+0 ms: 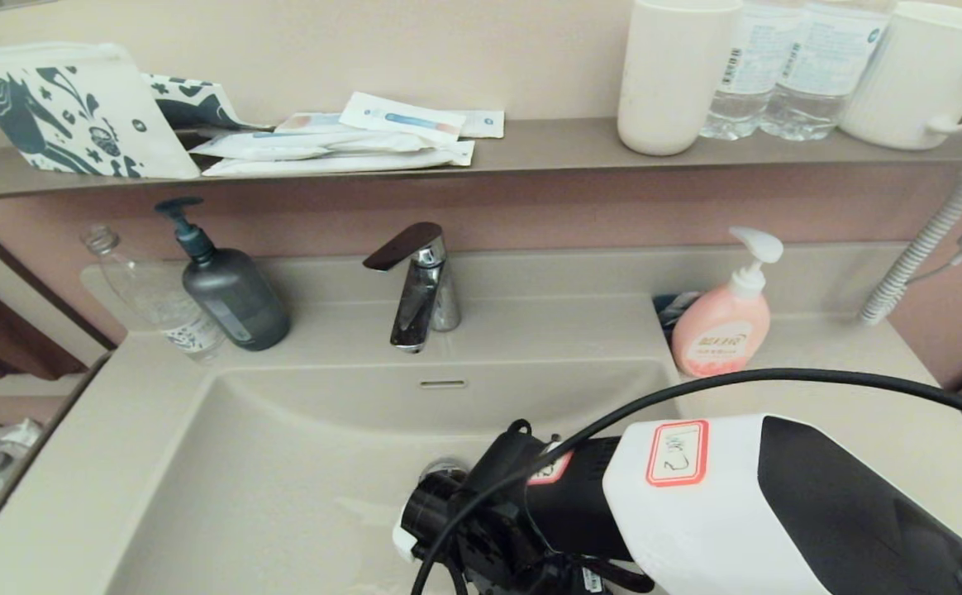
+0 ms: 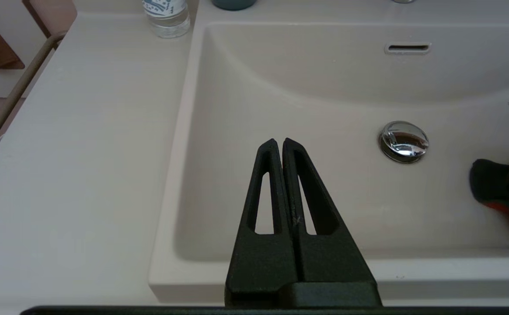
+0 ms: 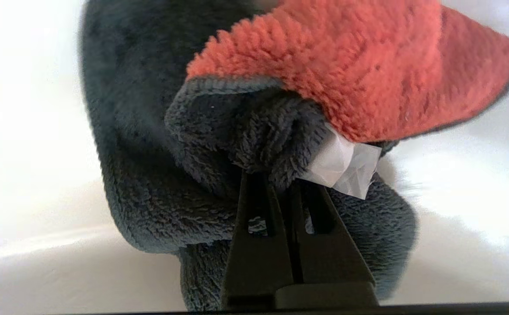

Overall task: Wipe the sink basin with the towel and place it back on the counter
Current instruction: Wipe the sink

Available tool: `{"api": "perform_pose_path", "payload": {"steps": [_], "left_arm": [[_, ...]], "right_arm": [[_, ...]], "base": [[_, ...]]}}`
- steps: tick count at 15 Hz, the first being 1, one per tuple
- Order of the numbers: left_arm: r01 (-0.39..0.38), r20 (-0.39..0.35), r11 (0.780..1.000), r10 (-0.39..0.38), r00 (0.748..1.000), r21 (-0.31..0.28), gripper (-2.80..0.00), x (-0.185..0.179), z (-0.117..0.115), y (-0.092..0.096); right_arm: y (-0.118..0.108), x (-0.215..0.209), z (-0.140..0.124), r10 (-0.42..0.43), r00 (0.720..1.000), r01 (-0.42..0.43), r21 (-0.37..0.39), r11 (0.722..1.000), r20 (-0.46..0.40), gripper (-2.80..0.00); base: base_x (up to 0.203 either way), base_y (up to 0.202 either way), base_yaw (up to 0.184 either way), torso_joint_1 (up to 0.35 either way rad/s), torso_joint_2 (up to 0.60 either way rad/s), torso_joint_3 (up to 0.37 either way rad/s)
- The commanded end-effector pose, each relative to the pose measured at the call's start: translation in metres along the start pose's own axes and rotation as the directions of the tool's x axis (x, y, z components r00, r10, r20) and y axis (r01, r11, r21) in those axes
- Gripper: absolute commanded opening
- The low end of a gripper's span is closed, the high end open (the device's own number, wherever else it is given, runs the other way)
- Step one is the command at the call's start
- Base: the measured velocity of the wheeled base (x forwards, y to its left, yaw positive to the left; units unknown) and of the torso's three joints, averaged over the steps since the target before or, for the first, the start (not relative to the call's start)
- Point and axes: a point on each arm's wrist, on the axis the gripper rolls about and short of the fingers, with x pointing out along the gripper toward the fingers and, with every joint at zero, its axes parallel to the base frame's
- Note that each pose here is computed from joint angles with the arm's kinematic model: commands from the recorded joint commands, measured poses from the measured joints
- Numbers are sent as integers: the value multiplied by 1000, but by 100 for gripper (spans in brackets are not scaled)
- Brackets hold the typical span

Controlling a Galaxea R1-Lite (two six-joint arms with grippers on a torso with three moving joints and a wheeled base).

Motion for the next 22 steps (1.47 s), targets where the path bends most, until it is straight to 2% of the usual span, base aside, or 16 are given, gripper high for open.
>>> {"api": "perform_pose_path", "payload": {"steps": [1,2,7,10,14,16,18,19,20,22], "left_arm": [[-1,-1,1000,1,1000,0,-280,0,0,0],[-1,-1,1000,1,1000,0,-280,0,0,0],[-1,-1,1000,1,1000,0,-280,0,0,0],[-1,-1,1000,1,1000,0,-280,0,0,0],[-1,-1,1000,1,1000,0,-280,0,0,0],[-1,-1,1000,1,1000,0,-280,0,0,0],[-1,-1,1000,1,1000,0,-280,0,0,0],[-1,-1,1000,1,1000,0,-280,0,0,0],[-1,-1,1000,1,1000,0,-280,0,0,0],[-1,-1,1000,1,1000,0,-280,0,0,0]], "right_arm": [[8,6,-2,29,1000,-29,12,1000,-1,-280],[13,6,0,80,997,-80,29,996,2,-280],[37,12,-3,174,984,-177,75,981,43,-280],[53,9,1,294,947,-304,62,951,125,-280],[71,-4,9,446,862,-455,-22,890,240,-280],[77,-17,18,529,788,-534,-77,842,315,-280],[85,-27,27,603,692,-597,-155,787,397,-280],[87,-30,30,622,660,-604,-195,773,420,-280],[89,-32,31,635,638,-606,-224,763,436,-280],[92,-30,32,644,617,-596,-267,758,452,-280]], "base": [[0,0,0,0,0,0],[0,0,0,0,0,0],[0,0,0,0,0,0],[0,0,0,0,0,0],[0,0,0,0,0,0],[0,0,0,0,0,0],[0,0,0,0,0,0],[0,0,0,0,0,0],[0,0,0,0,0,0],[0,0,0,0,0,0]]}}
